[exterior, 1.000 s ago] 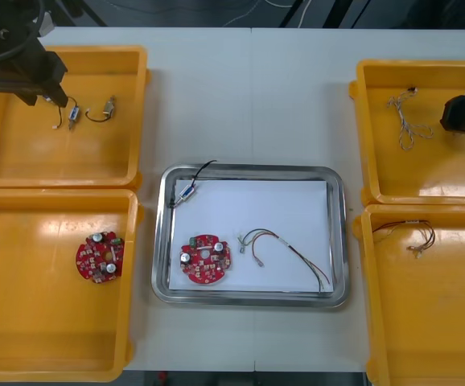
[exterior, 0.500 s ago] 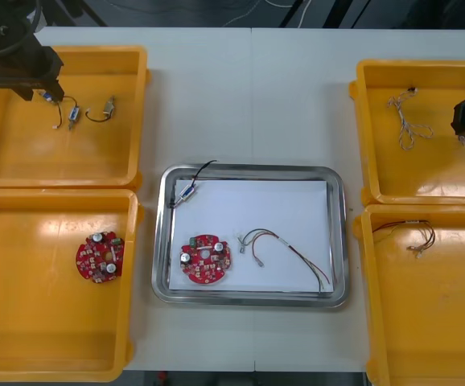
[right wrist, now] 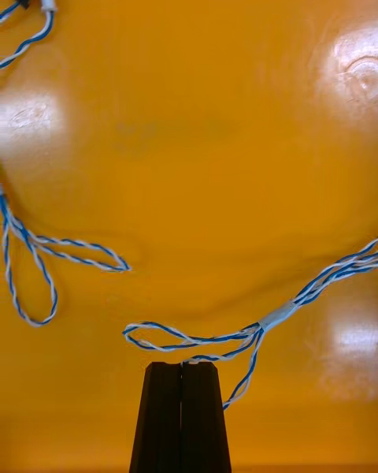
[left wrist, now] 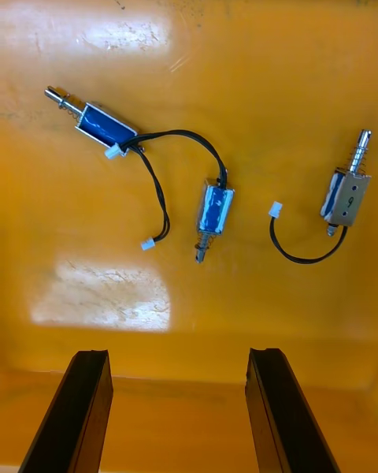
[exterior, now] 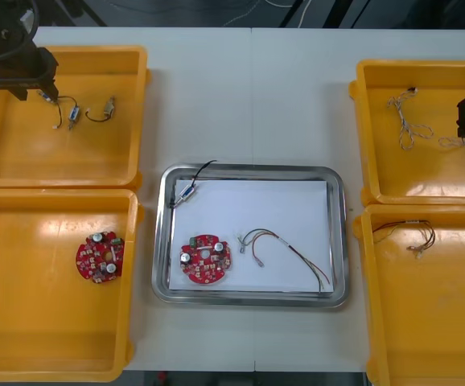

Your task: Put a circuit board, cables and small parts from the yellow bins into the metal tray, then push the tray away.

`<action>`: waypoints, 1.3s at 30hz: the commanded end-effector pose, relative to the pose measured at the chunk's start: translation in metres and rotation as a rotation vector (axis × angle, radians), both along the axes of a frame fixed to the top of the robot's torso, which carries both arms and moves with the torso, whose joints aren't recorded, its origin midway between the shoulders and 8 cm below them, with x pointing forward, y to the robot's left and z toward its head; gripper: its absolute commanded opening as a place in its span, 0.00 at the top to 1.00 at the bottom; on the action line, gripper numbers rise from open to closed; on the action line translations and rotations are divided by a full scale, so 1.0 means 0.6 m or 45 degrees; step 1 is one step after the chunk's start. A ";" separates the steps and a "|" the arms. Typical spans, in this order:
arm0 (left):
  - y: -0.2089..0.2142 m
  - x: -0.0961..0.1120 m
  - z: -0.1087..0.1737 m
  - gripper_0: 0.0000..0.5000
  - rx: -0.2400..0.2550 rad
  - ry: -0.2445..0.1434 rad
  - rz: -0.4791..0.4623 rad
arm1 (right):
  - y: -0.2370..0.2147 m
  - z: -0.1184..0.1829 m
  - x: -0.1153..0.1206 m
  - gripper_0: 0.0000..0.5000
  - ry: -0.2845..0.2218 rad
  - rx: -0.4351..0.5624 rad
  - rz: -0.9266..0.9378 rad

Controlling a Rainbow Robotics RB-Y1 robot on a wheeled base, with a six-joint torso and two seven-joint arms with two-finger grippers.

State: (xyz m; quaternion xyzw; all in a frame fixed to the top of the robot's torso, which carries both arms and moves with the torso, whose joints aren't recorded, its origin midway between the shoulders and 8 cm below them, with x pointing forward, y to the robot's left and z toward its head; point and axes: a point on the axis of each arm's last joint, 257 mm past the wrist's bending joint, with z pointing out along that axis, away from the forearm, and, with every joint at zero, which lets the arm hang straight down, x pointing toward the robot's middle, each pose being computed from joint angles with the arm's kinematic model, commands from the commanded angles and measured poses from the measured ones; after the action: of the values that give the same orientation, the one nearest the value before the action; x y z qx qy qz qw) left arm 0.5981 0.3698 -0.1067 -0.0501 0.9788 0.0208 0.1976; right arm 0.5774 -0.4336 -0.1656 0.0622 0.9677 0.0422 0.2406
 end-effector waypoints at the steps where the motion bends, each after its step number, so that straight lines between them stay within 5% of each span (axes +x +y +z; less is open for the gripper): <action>1: -0.021 0.038 0.044 0.00 0.108 -0.073 -0.146 | -0.024 0.079 -0.006 1.00 -0.066 -0.065 -0.033; 16: -0.047 0.070 -0.001 0.00 0.146 -0.107 -0.174 | 0.034 0.051 -0.056 1.00 -0.048 -0.038 -0.098; 39: -0.044 0.099 -0.060 0.00 0.211 -0.160 -0.196 | 0.090 0.013 -0.025 1.00 -0.130 -0.011 -0.201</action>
State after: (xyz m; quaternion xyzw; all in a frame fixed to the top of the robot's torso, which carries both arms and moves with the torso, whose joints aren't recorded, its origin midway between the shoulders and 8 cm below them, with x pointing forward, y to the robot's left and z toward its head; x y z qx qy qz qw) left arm 0.6385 0.3631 -0.1741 -0.0440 0.9685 0.0581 0.2380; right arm 0.5592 -0.3802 -0.1662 0.1115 0.9550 0.0143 0.2744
